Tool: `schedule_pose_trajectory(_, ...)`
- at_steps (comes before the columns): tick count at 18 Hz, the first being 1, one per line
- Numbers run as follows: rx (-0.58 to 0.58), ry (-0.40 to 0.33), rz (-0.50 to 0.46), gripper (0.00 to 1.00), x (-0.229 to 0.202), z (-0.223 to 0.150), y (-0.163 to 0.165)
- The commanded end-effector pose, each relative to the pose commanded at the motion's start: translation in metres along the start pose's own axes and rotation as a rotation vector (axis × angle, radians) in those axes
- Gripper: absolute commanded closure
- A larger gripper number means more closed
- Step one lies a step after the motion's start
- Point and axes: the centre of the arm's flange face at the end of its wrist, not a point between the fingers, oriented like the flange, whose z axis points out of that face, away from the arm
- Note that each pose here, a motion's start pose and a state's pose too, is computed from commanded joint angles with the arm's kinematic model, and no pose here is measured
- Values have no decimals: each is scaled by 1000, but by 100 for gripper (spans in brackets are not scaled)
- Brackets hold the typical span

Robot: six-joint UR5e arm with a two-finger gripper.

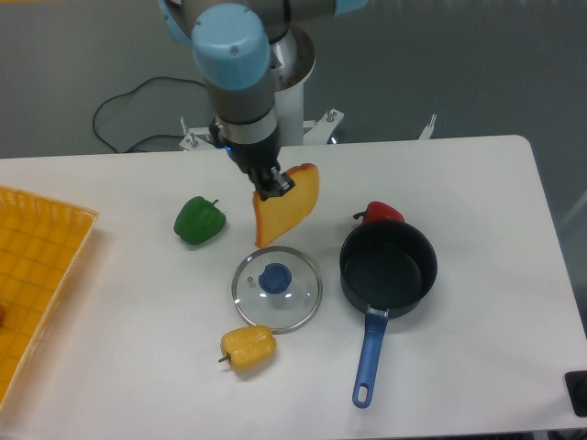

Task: Place the bread slice in the pot
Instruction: 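Carry the held bread slice over to the black pot with the gripper, then lower the bread slice down into the black pot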

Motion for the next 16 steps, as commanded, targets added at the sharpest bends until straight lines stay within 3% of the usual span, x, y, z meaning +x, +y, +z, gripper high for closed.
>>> schedule_pose_trajectory(4,-87,-35,16,100,-46,15,27)
schedule_pose_trajectory(10,-74,-137,-39,100,-81,36,41)
schedule_pose_trajectory(16,-79,-142,-47,100,-104,63,51)
